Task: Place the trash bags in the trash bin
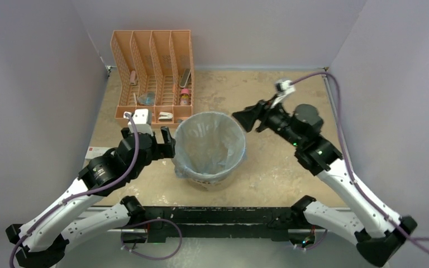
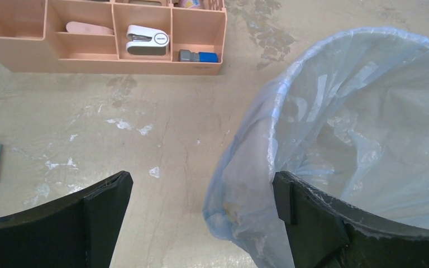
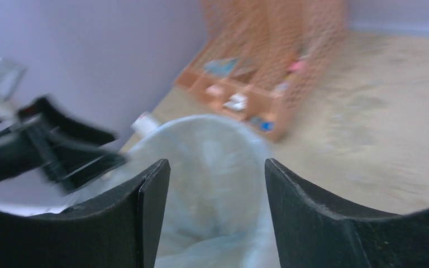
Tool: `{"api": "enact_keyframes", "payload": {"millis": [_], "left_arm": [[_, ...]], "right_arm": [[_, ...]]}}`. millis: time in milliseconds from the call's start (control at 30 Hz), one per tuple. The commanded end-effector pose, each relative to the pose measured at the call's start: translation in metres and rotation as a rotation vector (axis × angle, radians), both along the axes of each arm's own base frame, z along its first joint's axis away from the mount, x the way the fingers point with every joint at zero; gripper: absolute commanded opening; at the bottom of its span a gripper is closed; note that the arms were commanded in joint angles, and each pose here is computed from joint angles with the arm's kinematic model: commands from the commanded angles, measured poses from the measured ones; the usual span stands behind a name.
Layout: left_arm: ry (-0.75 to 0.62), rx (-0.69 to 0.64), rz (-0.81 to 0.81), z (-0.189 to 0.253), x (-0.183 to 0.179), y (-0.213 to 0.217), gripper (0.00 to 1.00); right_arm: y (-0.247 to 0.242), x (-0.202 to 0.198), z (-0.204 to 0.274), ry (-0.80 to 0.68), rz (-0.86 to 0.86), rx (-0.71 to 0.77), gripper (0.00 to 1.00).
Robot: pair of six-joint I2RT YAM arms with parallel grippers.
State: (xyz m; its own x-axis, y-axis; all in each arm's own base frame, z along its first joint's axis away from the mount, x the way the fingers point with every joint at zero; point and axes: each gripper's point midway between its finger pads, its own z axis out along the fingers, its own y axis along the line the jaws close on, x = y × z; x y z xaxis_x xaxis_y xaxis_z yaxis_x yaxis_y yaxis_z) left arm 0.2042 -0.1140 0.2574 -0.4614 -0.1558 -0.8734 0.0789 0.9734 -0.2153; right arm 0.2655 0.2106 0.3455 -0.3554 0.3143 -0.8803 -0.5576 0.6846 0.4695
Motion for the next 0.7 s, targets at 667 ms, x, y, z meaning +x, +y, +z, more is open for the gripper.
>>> {"api": "enact_keyframes", "payload": {"millis": [667], "left_arm": [[0.025, -0.132, -0.061, 0.025, 0.010, 0.000, 1.00]], "right_arm": [[0.169, -0.024, -0.126, 0.058, 0.065, -0.512, 0.43]]}}
